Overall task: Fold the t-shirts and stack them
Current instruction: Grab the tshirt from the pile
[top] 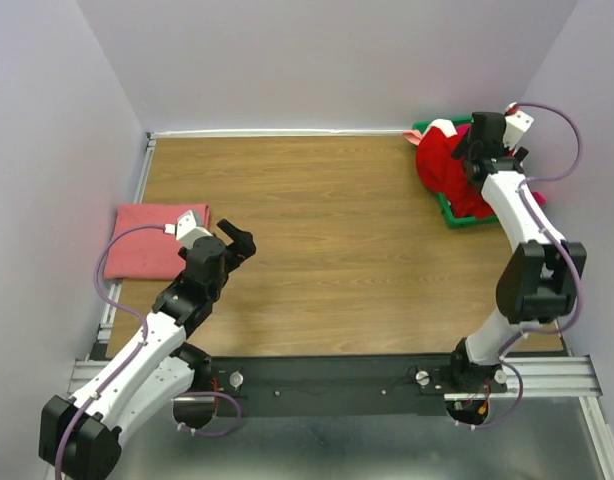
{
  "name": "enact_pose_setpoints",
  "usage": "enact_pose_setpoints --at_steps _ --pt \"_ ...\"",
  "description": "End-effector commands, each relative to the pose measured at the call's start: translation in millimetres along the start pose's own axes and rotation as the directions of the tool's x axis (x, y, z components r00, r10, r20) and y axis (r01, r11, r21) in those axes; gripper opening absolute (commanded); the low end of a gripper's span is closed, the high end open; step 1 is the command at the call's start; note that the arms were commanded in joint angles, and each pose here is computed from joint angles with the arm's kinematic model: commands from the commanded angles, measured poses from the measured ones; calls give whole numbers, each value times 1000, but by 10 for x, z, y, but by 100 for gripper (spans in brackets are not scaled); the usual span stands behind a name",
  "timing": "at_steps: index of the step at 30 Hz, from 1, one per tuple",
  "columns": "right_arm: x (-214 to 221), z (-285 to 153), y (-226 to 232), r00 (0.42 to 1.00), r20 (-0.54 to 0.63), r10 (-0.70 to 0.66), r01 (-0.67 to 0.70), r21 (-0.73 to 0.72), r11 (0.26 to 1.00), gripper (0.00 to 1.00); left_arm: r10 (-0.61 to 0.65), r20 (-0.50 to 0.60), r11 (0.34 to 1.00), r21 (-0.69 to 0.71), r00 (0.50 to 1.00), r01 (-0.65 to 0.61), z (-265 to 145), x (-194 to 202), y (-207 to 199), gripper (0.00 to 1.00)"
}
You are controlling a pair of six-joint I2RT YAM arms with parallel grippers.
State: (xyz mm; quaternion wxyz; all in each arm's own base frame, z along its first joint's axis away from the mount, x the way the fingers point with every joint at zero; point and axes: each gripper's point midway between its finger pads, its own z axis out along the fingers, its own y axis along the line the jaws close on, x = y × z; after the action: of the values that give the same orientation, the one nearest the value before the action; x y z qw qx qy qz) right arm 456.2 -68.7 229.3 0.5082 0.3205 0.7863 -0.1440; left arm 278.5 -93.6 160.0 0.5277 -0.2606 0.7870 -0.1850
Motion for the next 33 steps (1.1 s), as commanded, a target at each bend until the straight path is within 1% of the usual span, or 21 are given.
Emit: enact_pose_setpoints --at_steps 1,3,4,5,7,8,9,10,12,14,16,17,20,21,22,26,27,29,30,32,33 --pt "326 456 170 986 -145 -81 69 -89 994 100 -20 41 999 -47 999 22 14 -108 36 99" --pt "370 628 138 983 -171 -67 54 -80 995 100 -20 37 997 -71 999 23 22 -91 79 99" --pt "502 731 123 977 -204 -64 51 -71 996 98 -20 42 997 -79 999 23 27 -95 96 99" --pt "541 795 95 973 -224 -52 36 -76 996 95 -18 40 996 -84 999 22 36 -85 105 99" --pt "662 898 72 965 -259 -45 26 -76 997 81 -14 40 996 -84 999 17 41 -89 100 99" --pt "673 908 80 964 -263 -46 26 -81 996 73 -8 39 997 -82 999 12 41 -99 87 99" --pt "671 907 104 963 -265 -50 27 -90 996 51 4 31 997 -79 1000 -1 44 -95 73 99" --pt "649 905 105 964 -260 -50 27 -89 996 38 6 30 997 -76 1000 -4 44 -98 62 99" --pt "496 837 97 973 -228 -32 13 -85 996 18 10 22 997 -80 1000 -8 48 -88 62 99" --pt "315 755 127 981 -195 -23 2 -104 995 13 11 19 997 -78 1000 -10 47 -84 59 99" --pt "29 566 159 989 -145 -5 -15 -142 990 9 10 14 998 -68 1000 -9 47 -76 39 99" --pt "-201 406 155 995 -99 8 -24 -167 986 6 14 12 998 -61 1000 -13 43 -79 24 99" --pt "-545 131 118 999 -24 24 -28 -194 981 7 41 -22 999 -6 999 -41 12 -49 -80 99" --pt "-759 -66 93 999 22 49 -43 -217 975 8 42 -34 999 19 999 -41 -3 -37 -128 99" --pt "-767 -74 101 999 21 48 -42 -225 973 8 44 -35 998 35 998 -43 -14 -38 -154 99" --pt "-1318 -763 181 983 111 145 -91 -394 915 9 47 -44 995 85 998 -43 -64 -24 -219 99" --pt "-1355 -929 313 985 95 142 -79 -485 871 9 50 -41 994 101 998 -45 -84 -34 -240 99" --pt "-1543 -1274 467 981 100 164 -70 -608 791 8 47 -45 990 133 998 -40 -119 -32 -288 99" --pt "-1546 -1497 619 986 72 150 -56 -704 708 8 43 -50 988 152 998 -35 -136 -29 -322 99" --pt "-1665 -1813 732 984 49 170 -66 -787 613 8 43 -68 984 177 997 -30 -161 7 -355 99" --pt "-1658 -2012 813 988 31 152 -57 -840 539 9 43 -71 979 200 997 -28 -184 9 -389 99"
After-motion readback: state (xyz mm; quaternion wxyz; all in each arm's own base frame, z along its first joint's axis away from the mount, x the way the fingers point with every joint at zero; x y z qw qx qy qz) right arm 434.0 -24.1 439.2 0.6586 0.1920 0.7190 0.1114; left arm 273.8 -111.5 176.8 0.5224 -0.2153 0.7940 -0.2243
